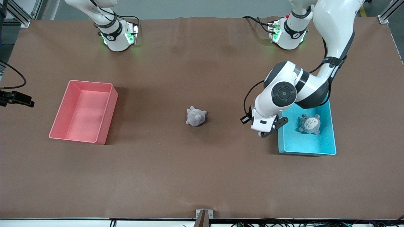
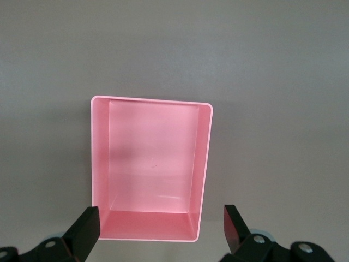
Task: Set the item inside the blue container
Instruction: 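Return the right arm to rest while the left gripper reaches the plush, then grasp the second grey plush on the table with the left gripper and lift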
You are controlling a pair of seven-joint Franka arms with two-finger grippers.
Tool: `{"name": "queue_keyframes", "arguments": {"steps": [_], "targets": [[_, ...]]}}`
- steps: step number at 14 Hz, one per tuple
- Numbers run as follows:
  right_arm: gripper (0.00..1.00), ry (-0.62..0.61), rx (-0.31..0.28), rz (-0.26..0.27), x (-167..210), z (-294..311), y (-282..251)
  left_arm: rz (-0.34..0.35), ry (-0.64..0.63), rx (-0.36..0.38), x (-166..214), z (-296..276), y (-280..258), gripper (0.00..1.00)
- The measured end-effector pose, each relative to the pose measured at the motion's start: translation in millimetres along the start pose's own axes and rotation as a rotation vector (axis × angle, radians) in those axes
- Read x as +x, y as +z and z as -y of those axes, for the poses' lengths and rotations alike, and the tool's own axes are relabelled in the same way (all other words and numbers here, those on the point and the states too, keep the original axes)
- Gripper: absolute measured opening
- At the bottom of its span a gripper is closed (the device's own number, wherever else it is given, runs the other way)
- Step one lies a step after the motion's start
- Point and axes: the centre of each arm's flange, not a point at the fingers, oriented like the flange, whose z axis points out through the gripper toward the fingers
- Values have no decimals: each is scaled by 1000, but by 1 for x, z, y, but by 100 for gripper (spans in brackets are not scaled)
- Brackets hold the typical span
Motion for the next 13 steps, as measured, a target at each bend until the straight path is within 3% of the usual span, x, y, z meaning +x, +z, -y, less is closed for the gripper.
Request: {"name": "queue_keyframes", "arguments": {"steps": [7,13], "targets": [[100,-22,32,68,-4,16,7,56,-151,-130,-64,-71,52,40],[100,-24,38,83,-12,17,9,87,-222,-250,-103,-104,93,54]]}}
